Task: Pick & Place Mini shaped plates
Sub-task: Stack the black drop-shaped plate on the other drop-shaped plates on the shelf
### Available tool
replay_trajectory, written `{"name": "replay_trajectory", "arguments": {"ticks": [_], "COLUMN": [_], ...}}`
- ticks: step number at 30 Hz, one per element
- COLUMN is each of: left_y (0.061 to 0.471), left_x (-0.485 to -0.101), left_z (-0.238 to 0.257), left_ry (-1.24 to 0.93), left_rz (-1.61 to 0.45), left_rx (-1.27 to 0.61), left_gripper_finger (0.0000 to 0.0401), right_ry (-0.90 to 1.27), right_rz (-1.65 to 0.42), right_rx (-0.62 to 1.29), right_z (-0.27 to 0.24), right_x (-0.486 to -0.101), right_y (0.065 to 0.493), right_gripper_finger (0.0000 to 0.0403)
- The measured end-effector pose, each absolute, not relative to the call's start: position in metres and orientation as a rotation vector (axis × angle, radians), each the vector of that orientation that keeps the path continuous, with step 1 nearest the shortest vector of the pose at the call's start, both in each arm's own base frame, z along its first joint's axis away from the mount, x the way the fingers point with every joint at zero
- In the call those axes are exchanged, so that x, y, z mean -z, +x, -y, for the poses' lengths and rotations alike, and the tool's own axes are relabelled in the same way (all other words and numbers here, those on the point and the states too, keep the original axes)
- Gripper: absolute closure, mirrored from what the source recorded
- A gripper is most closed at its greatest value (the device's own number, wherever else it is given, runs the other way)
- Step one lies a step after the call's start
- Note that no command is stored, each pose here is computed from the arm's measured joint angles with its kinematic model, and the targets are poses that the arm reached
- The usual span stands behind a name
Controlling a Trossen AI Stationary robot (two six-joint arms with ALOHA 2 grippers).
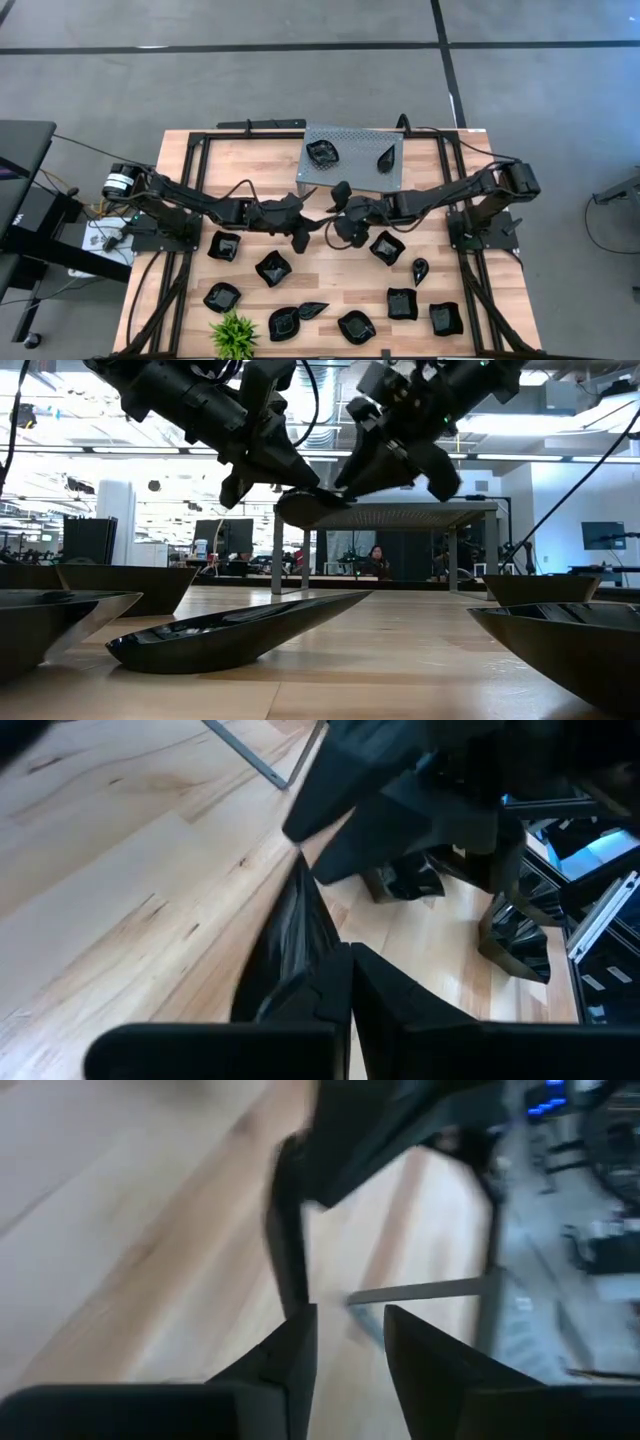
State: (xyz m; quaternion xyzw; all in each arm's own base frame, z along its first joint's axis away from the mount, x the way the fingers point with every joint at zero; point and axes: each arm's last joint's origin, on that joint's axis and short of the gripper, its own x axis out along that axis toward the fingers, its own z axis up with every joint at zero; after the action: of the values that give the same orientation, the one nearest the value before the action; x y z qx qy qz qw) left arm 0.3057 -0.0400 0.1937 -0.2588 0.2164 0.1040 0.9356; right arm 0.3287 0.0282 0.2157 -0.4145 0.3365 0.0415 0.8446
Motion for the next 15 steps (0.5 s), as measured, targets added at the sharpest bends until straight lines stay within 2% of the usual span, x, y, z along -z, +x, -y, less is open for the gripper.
{"name": "replay_trajectory", "arguments": {"ticks": [8,15], "left_y": [0.306,0.305], "left_x": [-0.194,-0.192], "left_z": [0.039,0.040], "left_ry": [-0.528,-0.519], "left_rz": [-0.442,-0.458], "left_rx": [-0.215,-0.217], "left_gripper_finger": [0.0394,0.0395], "right_ry": [-0.851,-0.684], "right_rz": [-0.676,-0.648], "right_rx": [-0.091,-0.056], "right_z": [-0.034,-0.036], "right_x": [-0.220,-0.227], "right_y": [0.328,0.329], "right_gripper_finger": [0.0290,0.0290]}}
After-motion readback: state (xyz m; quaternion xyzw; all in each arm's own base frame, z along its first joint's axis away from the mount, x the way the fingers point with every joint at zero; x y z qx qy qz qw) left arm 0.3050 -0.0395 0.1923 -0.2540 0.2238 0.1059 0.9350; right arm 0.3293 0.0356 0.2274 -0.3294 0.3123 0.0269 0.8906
